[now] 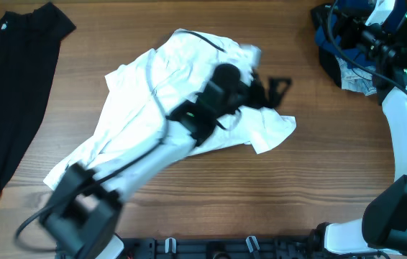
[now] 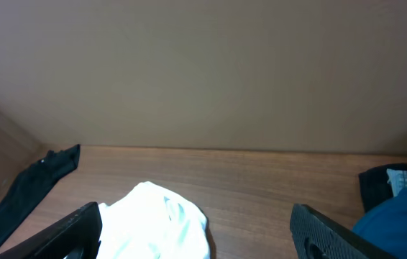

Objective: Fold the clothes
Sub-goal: 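Drag the white T-shirt with the left gripper to the table center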

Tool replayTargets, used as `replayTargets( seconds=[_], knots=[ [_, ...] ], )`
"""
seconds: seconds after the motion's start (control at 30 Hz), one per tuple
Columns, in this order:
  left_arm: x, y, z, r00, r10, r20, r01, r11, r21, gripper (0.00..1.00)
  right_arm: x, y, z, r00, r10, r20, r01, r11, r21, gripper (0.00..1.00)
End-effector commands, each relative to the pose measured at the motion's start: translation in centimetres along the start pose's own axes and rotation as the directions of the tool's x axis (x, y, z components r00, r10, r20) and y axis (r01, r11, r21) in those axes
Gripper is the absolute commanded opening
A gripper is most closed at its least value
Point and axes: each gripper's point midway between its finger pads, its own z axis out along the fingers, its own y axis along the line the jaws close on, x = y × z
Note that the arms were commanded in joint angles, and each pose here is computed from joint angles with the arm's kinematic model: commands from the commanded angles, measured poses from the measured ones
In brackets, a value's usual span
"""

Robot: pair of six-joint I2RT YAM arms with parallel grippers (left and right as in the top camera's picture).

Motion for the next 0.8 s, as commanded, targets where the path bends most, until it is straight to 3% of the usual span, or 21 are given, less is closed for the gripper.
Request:
replayTargets(
  seconds=[0.0,0.07,0.17,0.23,0.33,0.63,0.77],
  knots=[
    [-8.6,2.6,-7.0,0.985,-0.015,0.172,0.029,0.996,-0.079,1.0,-1.0,1.6,0.4,0.999,-0.04,0.015,0.041,0.998,-0.046,0.84],
    [-10.7,6.6,-10.4,0.976,-0.049,0.213,0.091,0.977,-0.193,1.0,-0.3,2.0,1.2,0.998,-0.062,-0.002,0.062,0.996,-0.061,0.84],
    [-11.0,12.6,-14.0,0.973,-0.099,0.209,0.169,0.921,-0.351,1.0,1.4,2.9,2.8,0.996,-0.081,-0.042,0.076,0.993,-0.095,0.85],
    [-10.4,17.9,-16.1,0.984,-0.068,0.165,0.142,0.858,-0.494,0.99,3.2,4.2,4.3,0.99,-0.115,-0.084,0.104,0.987,-0.123,0.84],
    [-9.5,23.2,-16.9,0.993,-0.042,0.114,0.103,0.785,-0.611,0.99,4.8,5.5,5.6,0.981,-0.143,-0.128,0.128,0.985,-0.116,0.84],
    [-4.2,37.2,-19.7,0.986,-0.166,0.015,0.115,0.61,-0.784,1.0,8.6,4.8,5.5,0.952,-0.126,-0.278,0.118,0.992,-0.047,0.84],
    [-3.2,41.4,-21.5,0.979,-0.198,0.054,0.155,0.541,-0.827,1.0,9.6,4.7,5.1,0.941,-0.125,-0.315,0.115,0.992,-0.048,0.84]
  ],
)
